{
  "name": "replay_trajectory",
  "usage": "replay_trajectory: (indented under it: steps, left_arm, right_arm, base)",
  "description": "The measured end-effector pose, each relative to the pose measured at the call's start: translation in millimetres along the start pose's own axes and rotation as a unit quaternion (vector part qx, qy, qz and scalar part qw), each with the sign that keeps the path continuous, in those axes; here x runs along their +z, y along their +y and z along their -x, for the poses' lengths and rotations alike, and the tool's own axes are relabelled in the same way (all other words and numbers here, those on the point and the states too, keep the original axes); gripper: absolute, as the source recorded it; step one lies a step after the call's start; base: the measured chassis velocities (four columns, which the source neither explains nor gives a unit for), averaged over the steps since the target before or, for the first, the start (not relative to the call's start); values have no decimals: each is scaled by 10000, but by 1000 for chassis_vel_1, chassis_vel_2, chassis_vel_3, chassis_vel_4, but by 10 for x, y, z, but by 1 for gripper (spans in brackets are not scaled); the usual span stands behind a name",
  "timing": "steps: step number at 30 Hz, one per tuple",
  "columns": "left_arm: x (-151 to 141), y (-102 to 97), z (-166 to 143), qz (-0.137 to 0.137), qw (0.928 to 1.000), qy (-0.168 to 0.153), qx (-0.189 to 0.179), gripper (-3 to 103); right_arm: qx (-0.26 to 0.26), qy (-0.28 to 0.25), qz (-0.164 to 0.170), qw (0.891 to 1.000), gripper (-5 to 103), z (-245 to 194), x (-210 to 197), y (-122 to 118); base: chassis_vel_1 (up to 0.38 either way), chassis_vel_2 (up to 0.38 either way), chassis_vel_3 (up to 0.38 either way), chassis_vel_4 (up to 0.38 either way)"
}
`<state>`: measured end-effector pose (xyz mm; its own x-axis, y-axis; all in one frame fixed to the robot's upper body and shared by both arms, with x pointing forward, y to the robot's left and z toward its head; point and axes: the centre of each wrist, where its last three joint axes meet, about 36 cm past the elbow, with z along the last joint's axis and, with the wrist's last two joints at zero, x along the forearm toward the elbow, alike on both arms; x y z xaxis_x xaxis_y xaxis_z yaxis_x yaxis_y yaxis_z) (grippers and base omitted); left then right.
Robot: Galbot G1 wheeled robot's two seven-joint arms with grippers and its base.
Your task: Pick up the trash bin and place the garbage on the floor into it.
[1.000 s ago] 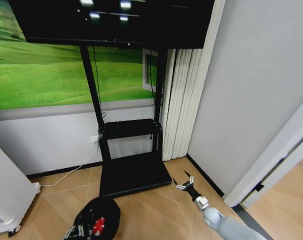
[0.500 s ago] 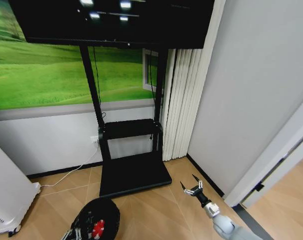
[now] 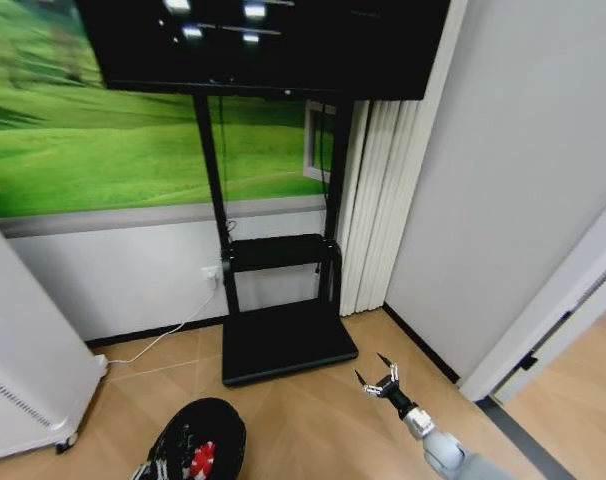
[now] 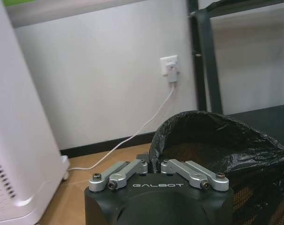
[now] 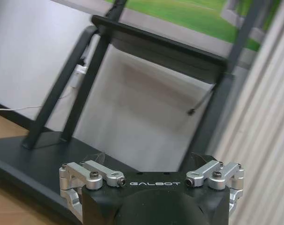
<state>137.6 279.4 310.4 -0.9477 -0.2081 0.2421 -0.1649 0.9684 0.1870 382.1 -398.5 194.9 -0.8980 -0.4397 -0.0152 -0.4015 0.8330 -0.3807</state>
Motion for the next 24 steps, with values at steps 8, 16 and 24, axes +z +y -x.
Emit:
replay_trajectory:
  steps: [8, 16, 24]
  left_arm:
    - [61, -64, -43, 35, 10000, -26, 53, 7]
    - [137, -120, -89, 74, 9999, -53, 119, 7]
    - [156, -148, -122, 54, 9999, -72, 135, 7]
  right_arm:
    - [-64, 108, -39, 9999, 100, -67, 64, -43]
    - [-126, 203, -84, 9997, 100, -186, 95, -79]
    - [-289, 228, -135, 9992, 100, -269, 98, -81]
  base:
    - [452, 312, -320, -224]
    - [524, 334, -410, -212]
    - [376, 193, -388, -186]
